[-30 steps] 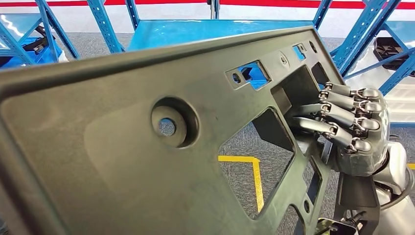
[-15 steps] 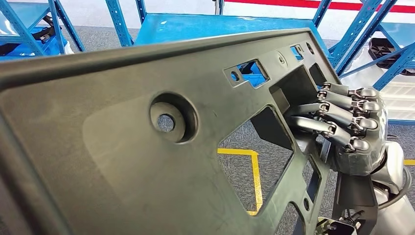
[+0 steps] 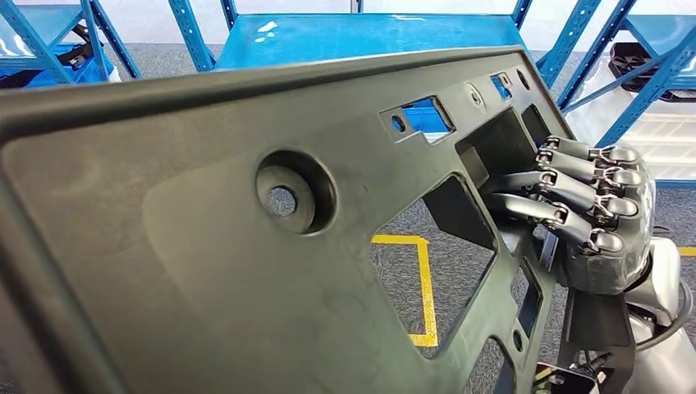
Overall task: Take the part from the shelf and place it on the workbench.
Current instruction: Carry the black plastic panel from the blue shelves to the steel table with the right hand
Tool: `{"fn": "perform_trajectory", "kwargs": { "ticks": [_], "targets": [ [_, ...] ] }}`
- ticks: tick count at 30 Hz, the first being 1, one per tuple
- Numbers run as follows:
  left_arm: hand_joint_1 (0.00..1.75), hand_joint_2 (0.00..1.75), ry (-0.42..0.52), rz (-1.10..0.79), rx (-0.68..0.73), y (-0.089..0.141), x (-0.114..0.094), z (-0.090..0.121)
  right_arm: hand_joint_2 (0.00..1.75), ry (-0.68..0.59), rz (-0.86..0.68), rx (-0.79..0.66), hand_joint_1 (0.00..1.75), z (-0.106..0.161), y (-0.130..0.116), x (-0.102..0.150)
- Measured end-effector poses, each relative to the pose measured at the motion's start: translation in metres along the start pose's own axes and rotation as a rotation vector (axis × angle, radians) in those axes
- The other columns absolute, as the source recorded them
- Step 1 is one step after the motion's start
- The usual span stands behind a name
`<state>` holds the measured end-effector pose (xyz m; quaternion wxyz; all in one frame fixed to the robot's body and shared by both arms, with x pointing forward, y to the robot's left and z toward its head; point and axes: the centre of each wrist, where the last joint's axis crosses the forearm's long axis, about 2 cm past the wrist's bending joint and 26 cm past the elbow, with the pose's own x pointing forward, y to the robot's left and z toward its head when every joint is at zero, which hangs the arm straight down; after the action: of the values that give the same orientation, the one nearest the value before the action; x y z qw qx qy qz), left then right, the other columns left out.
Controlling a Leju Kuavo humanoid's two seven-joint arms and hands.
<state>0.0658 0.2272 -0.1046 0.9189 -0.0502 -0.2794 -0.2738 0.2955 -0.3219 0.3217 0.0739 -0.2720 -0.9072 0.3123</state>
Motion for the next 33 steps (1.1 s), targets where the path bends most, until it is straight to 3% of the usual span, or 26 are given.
{"fn": "perform_trajectory", "kwargs": {
  "ticks": [33],
  "targets": [
    [0.00, 1.75, -0.036, -0.010, 0.009, 0.0044, -0.0014, 0.0002, 1.75, 0.031, -0.081, -0.031, 1.75, 0.0022, 0.0028, -0.0032]
  ]
}}
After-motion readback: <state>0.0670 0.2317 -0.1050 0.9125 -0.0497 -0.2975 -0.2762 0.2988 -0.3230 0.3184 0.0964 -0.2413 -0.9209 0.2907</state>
